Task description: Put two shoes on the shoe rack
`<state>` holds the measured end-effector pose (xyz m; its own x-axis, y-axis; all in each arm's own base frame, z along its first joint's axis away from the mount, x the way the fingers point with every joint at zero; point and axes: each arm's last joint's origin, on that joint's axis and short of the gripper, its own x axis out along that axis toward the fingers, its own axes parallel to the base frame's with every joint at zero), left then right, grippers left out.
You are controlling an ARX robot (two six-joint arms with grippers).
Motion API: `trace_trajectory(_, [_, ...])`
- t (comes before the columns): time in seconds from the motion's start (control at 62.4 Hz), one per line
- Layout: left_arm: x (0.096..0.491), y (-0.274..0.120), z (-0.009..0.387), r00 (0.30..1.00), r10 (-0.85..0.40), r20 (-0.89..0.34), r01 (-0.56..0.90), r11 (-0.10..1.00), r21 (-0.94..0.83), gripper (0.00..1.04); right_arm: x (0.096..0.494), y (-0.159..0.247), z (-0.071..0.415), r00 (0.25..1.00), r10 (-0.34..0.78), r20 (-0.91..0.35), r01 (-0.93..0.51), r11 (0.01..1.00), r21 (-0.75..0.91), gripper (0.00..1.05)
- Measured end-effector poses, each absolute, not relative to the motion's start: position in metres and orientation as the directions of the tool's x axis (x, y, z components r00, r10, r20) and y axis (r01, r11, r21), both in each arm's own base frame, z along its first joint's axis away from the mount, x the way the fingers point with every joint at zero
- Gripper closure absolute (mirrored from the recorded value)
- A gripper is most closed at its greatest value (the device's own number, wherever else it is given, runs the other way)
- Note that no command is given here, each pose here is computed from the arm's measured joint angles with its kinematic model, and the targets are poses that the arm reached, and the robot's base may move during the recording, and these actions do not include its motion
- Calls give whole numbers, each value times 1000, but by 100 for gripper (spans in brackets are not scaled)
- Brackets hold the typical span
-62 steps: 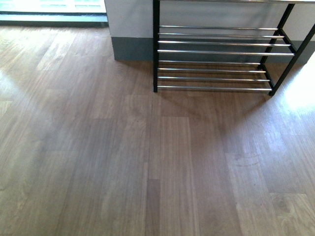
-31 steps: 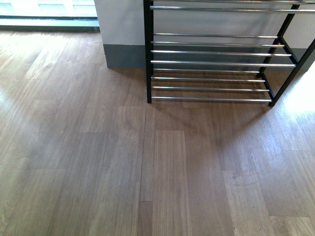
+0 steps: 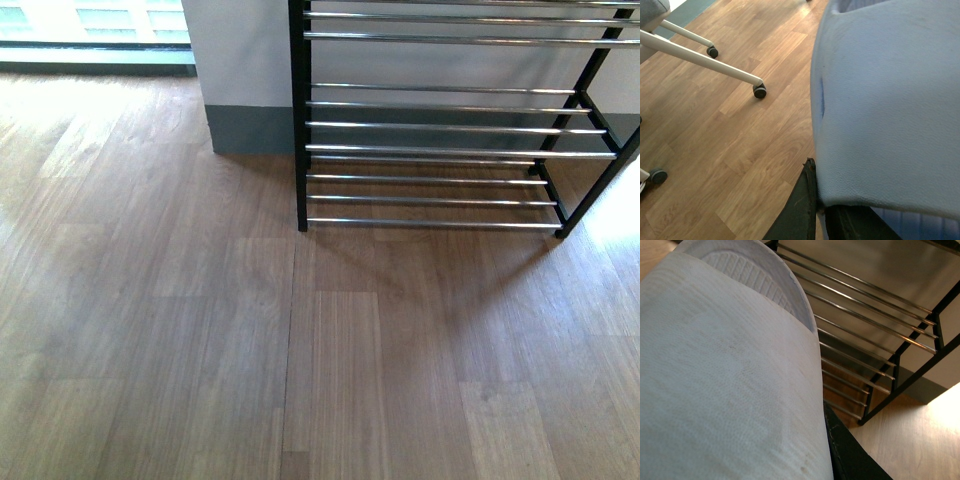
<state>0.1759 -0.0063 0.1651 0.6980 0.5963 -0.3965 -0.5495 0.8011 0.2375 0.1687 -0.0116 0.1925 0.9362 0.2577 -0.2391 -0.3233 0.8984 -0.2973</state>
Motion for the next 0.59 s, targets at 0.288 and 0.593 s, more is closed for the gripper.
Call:
trace_trajectory(0.288, [176, -6, 165, 698, 596, -397, -549, 801, 238, 103, 169, -12, 192, 936, 258, -241, -324, 898, -296, 104])
trace_trajectory(0.593, [176, -6, 165, 698, 596, -398, -549, 801, 238, 103, 169, -12, 192, 935, 258, -243, -325, 899, -295, 104])
